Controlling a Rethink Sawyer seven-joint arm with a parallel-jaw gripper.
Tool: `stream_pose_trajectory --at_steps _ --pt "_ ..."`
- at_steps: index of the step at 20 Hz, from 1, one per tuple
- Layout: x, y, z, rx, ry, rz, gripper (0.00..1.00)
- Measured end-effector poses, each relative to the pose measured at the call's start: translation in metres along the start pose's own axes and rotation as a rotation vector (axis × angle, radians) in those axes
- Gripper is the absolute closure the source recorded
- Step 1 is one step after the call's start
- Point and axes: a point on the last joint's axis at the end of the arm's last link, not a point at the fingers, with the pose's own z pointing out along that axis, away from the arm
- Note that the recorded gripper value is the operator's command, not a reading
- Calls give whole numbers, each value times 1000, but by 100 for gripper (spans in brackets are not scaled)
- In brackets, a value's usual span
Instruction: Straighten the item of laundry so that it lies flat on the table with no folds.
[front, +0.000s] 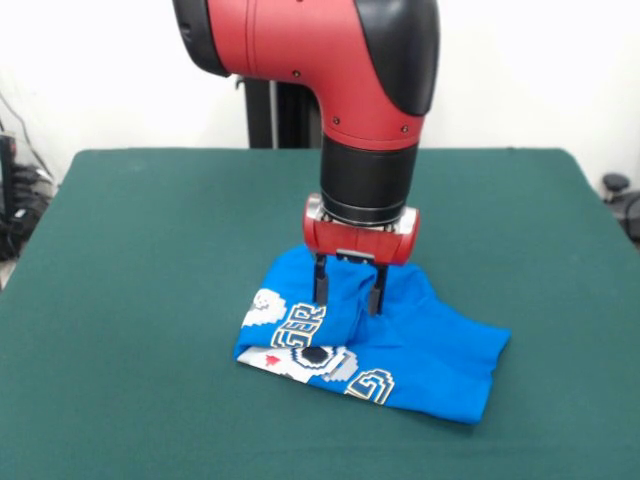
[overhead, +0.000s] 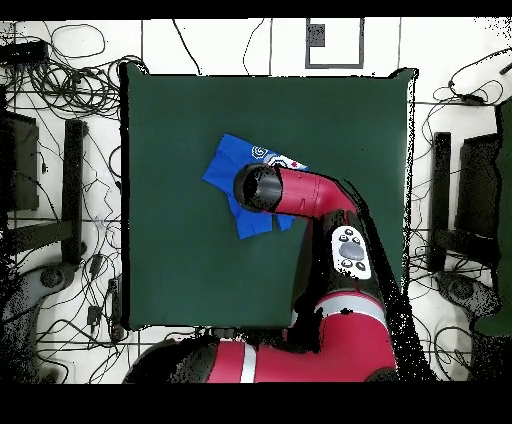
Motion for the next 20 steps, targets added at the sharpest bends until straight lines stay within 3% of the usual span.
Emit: stream_pose_trajectory --at_steps 20 --pt "2 11 -2 -2 -3 -16 0"
